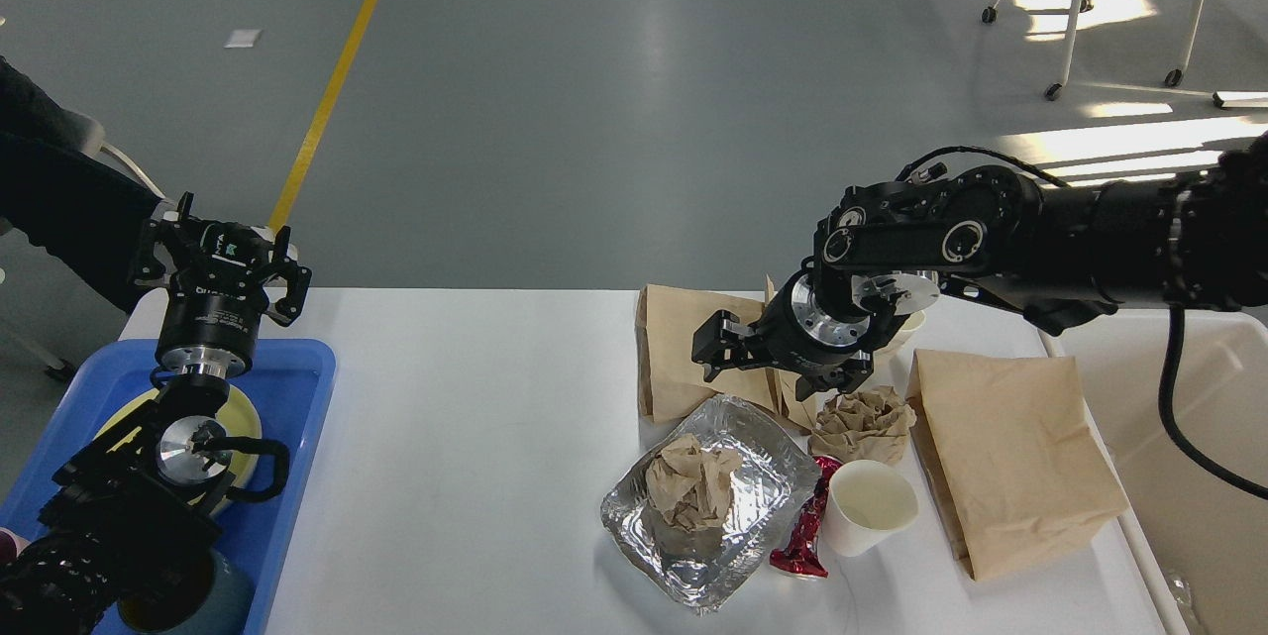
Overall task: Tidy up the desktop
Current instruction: 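Lower the right gripper onto the flat brown paper bag and grasp it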
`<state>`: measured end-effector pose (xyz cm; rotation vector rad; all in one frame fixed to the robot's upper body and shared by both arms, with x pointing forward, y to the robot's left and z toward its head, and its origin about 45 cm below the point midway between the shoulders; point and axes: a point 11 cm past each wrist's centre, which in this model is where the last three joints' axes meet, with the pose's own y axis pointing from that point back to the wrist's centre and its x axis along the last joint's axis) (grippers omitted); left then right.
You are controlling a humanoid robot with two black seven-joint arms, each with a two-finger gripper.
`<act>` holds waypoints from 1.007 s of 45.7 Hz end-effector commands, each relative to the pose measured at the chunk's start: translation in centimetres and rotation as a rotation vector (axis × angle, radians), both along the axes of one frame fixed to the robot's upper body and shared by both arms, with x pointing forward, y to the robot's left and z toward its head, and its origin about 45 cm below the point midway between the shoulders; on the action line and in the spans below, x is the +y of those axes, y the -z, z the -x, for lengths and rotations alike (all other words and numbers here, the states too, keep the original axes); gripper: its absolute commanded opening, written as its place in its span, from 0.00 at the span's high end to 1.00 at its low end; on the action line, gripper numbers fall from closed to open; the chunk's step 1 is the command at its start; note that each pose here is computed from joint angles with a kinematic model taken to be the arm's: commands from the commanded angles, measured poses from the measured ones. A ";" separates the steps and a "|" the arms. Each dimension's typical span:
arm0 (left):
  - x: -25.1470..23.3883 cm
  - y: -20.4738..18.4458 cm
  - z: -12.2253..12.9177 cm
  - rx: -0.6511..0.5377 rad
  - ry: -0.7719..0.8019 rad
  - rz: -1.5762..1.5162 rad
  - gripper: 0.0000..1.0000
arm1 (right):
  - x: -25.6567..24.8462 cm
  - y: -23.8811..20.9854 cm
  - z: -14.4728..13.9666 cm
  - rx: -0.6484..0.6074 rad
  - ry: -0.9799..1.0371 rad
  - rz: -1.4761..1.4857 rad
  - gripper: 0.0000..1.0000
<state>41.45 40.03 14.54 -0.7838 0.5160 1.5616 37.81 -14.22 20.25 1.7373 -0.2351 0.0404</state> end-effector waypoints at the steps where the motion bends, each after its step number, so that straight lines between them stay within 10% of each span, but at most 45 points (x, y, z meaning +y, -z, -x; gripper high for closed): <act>1: 0.0 0.0 0.0 0.000 0.000 0.000 0.03 | 0.2 -0.4 -0.1 -0.008 -0.006 0.003 0.00; 46: 0.0 0.0 0.0 -0.001 -0.001 0.000 0.03 | 2.2 3.8 0.1 -0.093 -0.072 0.107 0.00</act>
